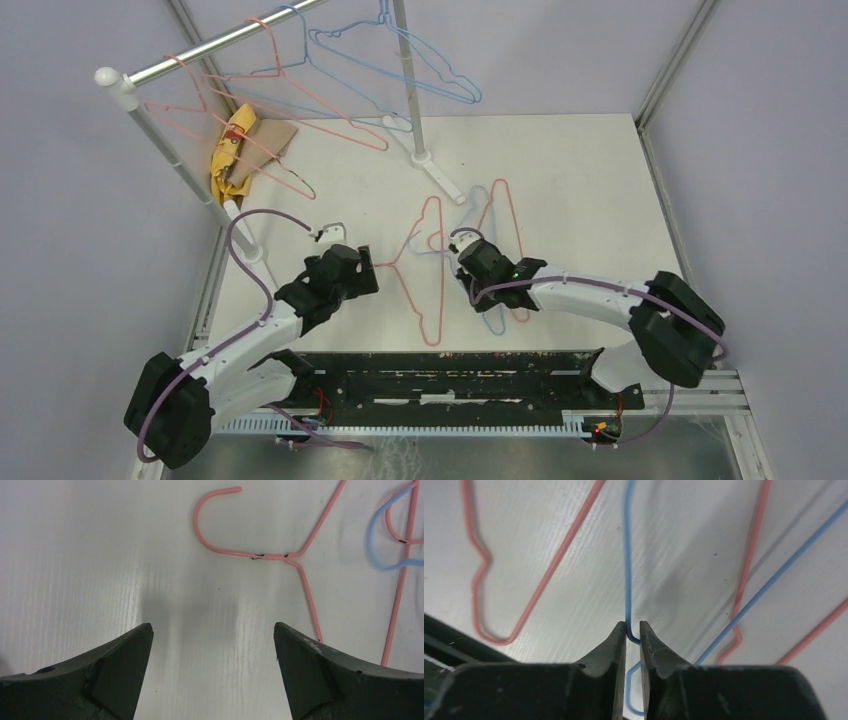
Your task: Organize the hangers
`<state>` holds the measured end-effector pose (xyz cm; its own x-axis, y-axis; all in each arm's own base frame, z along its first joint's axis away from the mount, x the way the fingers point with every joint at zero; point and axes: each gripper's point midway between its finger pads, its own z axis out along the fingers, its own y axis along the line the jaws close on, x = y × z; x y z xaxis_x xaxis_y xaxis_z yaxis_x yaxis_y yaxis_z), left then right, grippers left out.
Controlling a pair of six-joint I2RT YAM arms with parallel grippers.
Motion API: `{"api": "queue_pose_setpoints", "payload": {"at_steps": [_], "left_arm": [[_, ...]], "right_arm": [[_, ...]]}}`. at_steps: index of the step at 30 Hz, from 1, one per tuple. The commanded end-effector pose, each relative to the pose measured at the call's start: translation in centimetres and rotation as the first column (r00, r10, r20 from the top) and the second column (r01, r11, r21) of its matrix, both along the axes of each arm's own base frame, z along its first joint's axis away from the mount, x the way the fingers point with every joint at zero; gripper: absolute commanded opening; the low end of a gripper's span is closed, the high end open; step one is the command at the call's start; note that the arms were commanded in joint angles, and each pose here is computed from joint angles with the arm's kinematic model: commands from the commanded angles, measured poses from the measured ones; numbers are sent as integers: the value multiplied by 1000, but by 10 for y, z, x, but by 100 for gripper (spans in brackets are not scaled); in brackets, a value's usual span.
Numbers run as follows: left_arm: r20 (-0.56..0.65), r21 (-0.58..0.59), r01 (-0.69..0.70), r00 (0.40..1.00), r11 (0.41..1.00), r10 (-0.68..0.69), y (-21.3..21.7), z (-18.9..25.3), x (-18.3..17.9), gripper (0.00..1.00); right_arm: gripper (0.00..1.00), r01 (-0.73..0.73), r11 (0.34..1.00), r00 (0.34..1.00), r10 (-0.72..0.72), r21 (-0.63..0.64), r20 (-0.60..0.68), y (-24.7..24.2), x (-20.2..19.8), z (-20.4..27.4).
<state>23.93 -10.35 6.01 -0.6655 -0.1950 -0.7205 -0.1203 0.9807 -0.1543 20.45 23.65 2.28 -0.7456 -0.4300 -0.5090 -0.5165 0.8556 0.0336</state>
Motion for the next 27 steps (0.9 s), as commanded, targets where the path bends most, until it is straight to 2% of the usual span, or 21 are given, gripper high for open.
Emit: {"api": "queue_pose_setpoints", "payload": {"at_steps": [1,5,10,13,15,18,20,27], "left_arm": [[58,-35,-15,998,999,17,-1,16,4,97],[73,-47,-23,997,999,26,1,19,2,97],[76,-59,-25,997,998,29,2,19,-1,97],[78,-67,-23,997,997,29,2,20,-2,97],[83,-75,-22,996,997,29,1,22,-2,97],[83,-73,-25,996,997,31,2,21,-3,97],[81,-77,-22,996,997,29,1,20,-2,97],[67,-68,-20,997,997,25,1,15,-3,97]], "right_arm": [[0,26,978,998,-37,206,52,13,4,69],[1,27,934,996,-57,357,73,15,8,117],[1,3,888,997,-39,459,70,21,5,142],[3,37,922,997,-58,384,44,12,7,122],[27,74,943,997,-73,324,-17,8,4,98],[32,124,956,991,-106,264,-80,5,3,67],[40,184,955,981,-165,231,-99,1,6,50],[49,291,951,951,-276,103,-141,-20,1,4]]}}
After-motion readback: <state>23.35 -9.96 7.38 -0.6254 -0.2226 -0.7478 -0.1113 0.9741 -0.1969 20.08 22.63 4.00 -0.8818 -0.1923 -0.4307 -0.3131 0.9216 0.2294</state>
